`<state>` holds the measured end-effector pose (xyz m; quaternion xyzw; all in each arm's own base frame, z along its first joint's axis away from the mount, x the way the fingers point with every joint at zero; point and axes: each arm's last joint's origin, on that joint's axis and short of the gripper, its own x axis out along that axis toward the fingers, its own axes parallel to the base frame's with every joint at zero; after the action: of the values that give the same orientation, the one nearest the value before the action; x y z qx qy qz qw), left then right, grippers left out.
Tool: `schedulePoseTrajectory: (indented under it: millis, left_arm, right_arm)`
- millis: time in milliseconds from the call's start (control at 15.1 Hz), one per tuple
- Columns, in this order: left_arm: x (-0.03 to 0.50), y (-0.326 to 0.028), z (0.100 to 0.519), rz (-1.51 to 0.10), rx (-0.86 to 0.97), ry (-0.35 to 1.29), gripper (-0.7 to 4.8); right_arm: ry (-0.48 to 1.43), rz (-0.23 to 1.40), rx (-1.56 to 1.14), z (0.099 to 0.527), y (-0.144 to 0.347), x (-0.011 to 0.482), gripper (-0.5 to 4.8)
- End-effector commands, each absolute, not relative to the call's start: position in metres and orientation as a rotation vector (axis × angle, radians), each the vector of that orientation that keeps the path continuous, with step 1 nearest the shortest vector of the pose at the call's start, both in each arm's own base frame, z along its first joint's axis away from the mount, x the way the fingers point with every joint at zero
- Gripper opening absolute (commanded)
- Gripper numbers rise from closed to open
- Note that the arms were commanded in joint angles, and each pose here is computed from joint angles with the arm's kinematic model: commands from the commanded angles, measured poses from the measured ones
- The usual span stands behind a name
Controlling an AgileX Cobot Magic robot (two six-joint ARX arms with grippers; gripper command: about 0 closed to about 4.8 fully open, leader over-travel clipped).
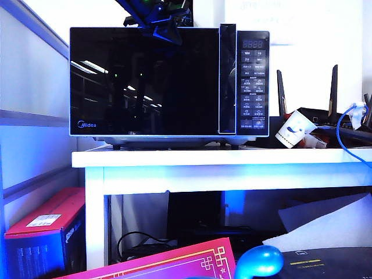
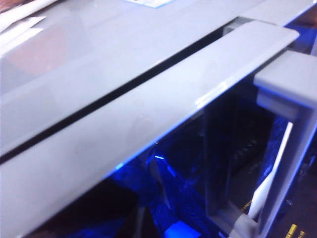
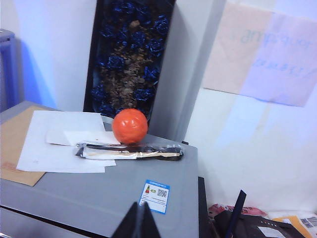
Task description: Open the microwave door, place the box of snacks from the top of the microwave inside, then close the microwave door.
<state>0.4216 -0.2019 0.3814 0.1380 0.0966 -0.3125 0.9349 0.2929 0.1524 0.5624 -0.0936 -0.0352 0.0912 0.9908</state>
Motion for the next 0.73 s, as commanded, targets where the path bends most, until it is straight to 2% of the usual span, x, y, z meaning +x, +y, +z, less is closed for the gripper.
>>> schedulePoseTrajectory:
  millis: [66,198,396,594,726]
  left_arm:
    - [0.426,-0.197,0.388,-0.436,0.291,0.158,-0.06]
    - [0.426,-0.197,0.388,-0.39,0.297,0.163,-0.06]
    - [0.406,-0.19,0.415,-0.458,0.257,0.122,-0.06]
    - [0.337,-0.161,0.491,-0.496,0.177,-0.005,-0.06]
    - [0.259,-0.125,0.547,-0.512,0.083,-0.102,-0.06]
  right_arm:
    - [-0.098,0.18,-0.175,0.567,0.151,0.29,-0.05]
    - [-0.101,0.179,-0.199,0.567,0.151,0.29,-0.05]
    - [-0.138,0.171,-0.226,0.573,0.148,0.285,-0.05]
    - [-0.215,0.164,-0.208,0.596,0.129,0.25,-0.05]
    - [-0.284,0.149,-0.199,0.615,0.11,0.216,-0.05]
